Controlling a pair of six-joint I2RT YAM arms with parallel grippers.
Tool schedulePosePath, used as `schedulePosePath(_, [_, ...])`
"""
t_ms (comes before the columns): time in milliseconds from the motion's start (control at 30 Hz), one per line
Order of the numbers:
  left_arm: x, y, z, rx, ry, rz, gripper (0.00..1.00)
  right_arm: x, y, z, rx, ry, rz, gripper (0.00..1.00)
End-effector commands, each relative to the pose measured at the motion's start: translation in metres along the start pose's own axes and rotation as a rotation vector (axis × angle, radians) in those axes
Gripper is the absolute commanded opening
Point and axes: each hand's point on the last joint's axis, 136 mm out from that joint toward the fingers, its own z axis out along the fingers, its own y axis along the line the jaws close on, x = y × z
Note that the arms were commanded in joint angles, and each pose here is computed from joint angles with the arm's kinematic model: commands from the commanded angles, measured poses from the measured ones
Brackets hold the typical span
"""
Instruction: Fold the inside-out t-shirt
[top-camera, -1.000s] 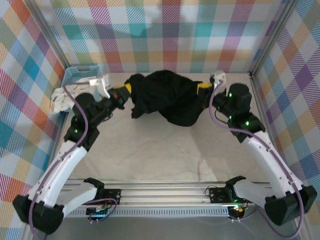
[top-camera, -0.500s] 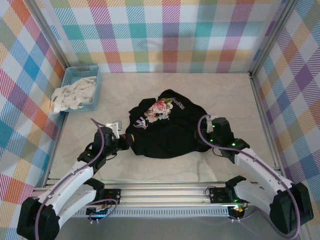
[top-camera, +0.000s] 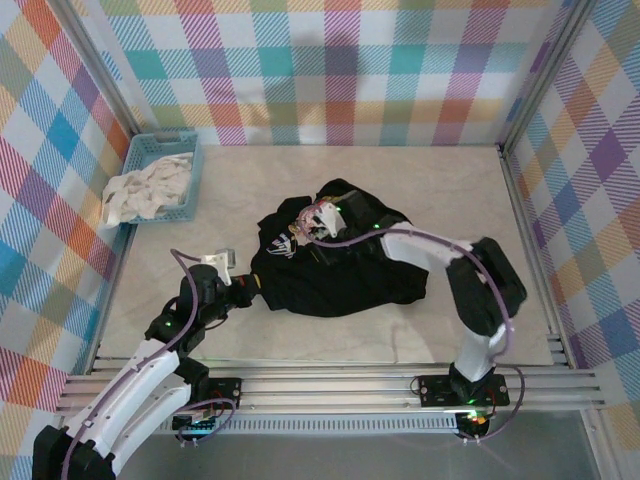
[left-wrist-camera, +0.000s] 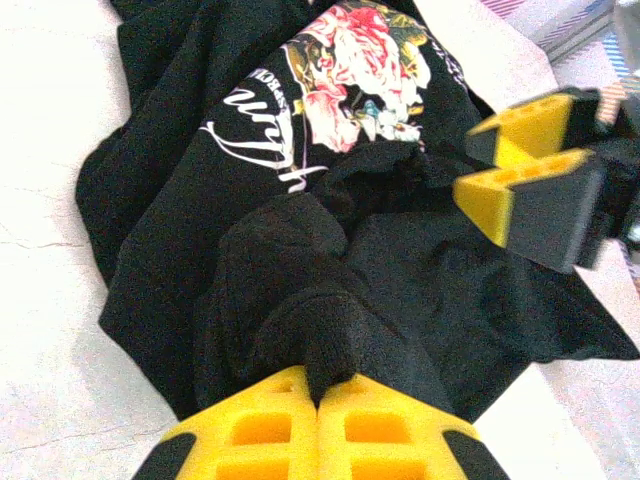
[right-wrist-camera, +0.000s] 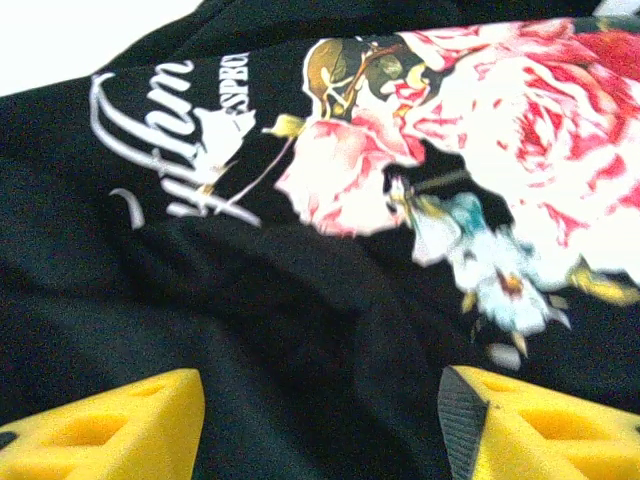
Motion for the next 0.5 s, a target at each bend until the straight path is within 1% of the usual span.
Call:
schedulePosePath(0, [0.005,0.005,0.001,-0.022,0.015,0.030,0.01,0.009,-0.001,0.023,-0.031,0.101,-0.099,0.65])
schedulePosePath(67, [0.005,0.004,0.002,-0.018,0.018,0.031,0.01,0.013,-0.003,0.037,-0.039,0.138,-0.115,0.63])
schedulePosePath(100, [0.005,0.004,0.002,-0.017,0.020,0.032,0.02,0.011,-0.003,0.040,-0.050,0.143,-0.116,0.57])
schedulePosePath(133, [0.005,0.004,0.003,-0.017,0.022,0.034,0.02,0.007,-0.002,0.042,-0.058,0.135,-0.115,0.51])
schedulePosePath(233, [0.007,0.008,0.005,-0.032,0.029,0.037,0.02,-0.017,-0.002,0.033,-0.066,0.051,-0.092,0.25])
schedulePosePath(267, [0.009,0.009,0.007,-0.039,0.035,0.038,0.01,-0.028,0.000,0.023,-0.087,0.010,-0.070,0.17])
schedulePosePath(300, [0.010,0.011,0.008,-0.048,0.039,0.036,0.02,-0.039,0.004,0.009,-0.131,-0.036,-0.042,0.12])
schedulePosePath(367, [0.012,0.015,0.013,-0.066,0.061,0.024,0.02,-0.056,0.012,-0.026,-0.234,-0.142,0.020,0.06])
schedulePosePath(467, [0.017,0.008,0.025,-0.046,0.131,0.026,0.09,-0.065,0.018,-0.080,-0.400,-0.285,0.142,0.02])
